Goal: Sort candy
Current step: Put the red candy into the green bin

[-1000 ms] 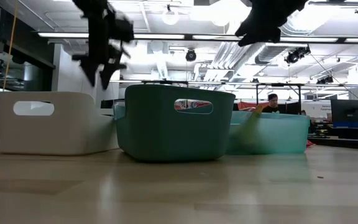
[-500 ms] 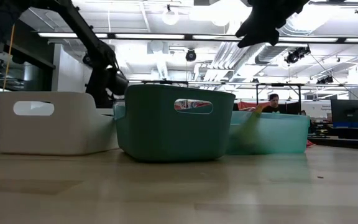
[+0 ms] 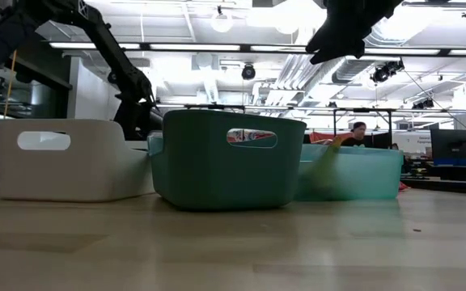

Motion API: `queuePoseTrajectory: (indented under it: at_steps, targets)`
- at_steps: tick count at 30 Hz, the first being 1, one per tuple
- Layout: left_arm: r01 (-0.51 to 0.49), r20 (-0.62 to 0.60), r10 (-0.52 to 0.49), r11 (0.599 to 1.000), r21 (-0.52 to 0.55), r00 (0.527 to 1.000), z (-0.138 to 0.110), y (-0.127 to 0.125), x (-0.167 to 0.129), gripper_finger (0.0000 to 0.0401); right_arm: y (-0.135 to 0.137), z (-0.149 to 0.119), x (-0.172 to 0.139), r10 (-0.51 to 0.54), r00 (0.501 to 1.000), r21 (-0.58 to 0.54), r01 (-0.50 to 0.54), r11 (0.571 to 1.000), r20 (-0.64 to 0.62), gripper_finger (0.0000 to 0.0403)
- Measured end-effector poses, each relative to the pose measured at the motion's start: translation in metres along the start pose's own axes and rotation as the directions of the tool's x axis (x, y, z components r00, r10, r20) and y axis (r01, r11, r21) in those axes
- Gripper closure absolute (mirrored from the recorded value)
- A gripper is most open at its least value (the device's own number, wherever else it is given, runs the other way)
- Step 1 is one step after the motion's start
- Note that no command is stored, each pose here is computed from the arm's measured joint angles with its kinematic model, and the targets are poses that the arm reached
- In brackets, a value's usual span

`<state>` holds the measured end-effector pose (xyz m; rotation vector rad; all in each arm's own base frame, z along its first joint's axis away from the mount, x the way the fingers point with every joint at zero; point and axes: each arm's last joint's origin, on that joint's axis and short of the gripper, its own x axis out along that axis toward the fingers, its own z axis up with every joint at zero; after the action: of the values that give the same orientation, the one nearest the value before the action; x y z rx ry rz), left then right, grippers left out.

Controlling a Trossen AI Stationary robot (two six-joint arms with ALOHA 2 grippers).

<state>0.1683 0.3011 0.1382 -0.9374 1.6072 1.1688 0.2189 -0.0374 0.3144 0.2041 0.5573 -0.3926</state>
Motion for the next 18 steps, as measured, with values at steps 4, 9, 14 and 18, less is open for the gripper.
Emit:
queuePoseTrajectory:
  at_steps: [4,9,14,18]
  targets:
    - [0.03,0.009,-0.031,0.998,0.061,0.999,-0.001,0.001,-0.005,0.038,0.0,0.0,0.0,0.0,1.0,0.0,0.0,1.0,0.0,0.0201]
    - [0.108,0.148,-0.115,0.993,0.053,0.982,-0.006,0.013,-0.036,0.0392,0.0,0.0,0.0,-0.001,1.0,0.0,0.001,1.0,0.0,0.0201]
    - [0.262,0.395,-0.251,0.965,0.027,0.884,-0.027,0.034,-0.095,0.0399,0.0,0.003,0.0,0.002,1.0,-0.027,-0.001,1.0,0.031,0.0202]
    - [0.347,0.576,-0.373,0.924,0.16,0.727,-0.059,0.034,-0.146,0.04,-0.007,0.008,0.001,-0.025,0.997,-0.01,0.026,1.0,0.074,0.0202]
